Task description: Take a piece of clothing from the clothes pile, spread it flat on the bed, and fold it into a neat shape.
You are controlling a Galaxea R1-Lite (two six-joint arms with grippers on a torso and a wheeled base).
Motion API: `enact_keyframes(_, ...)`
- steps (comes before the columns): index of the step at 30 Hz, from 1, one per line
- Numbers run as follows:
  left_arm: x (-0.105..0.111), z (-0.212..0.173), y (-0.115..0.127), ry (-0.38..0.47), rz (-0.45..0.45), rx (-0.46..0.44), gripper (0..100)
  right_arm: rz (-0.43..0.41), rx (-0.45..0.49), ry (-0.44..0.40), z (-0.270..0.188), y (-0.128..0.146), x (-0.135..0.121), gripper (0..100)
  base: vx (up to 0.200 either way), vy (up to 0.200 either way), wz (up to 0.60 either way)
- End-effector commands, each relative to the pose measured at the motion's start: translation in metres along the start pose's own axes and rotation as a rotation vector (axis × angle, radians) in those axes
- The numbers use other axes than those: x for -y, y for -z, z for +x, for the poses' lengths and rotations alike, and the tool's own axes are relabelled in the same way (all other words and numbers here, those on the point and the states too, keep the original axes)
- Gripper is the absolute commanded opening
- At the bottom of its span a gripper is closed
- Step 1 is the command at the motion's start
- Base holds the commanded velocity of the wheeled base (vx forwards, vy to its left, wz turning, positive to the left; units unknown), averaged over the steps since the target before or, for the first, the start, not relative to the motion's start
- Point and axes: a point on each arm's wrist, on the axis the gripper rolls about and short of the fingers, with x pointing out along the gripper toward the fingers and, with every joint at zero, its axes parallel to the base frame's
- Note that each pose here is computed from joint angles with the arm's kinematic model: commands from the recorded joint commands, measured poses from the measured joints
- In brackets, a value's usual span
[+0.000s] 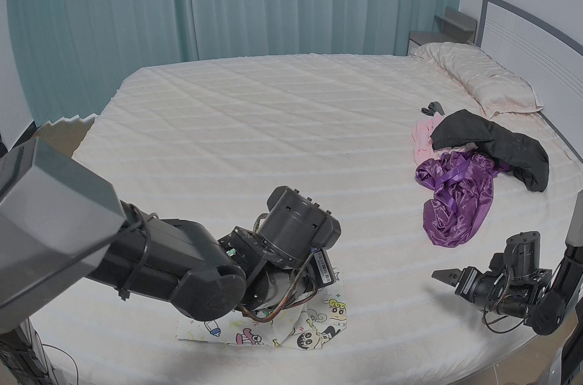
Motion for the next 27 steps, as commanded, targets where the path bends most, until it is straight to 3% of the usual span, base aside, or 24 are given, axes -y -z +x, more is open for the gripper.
enact_keyframes(1,-0.002,0.013,0.002,-0.009,-0.013,0.000,100,0.000,-0.001,0.000,0.000,0.000,0.000,100,0.000,0.000,0.00)
enact_keyframes(8,0.000,0.004,-0.001,0.019,-0.062,0.015,100,0.000,-0.003,0.000,0.000,0.000,0.000,100,0.000,0.000,0.00)
enact_keyframes(16,0.009,-0.043,-0.010,0.155,-0.105,0.014,100,-0.001,-0.006,0.001,0.001,0.001,0.000,100,0.000,0.000,0.00)
enact_keyframes(21,0.011,-0.064,-0.013,0.262,-0.132,-0.067,100,-0.001,-0.004,0.001,0.000,0.001,0.000,100,0.000,0.000,0.00)
enact_keyframes(27,-0.005,-0.065,-0.011,0.220,-0.140,-0.071,100,-0.001,-0.006,0.001,0.001,0.001,0.000,100,0.000,0.000,0.00)
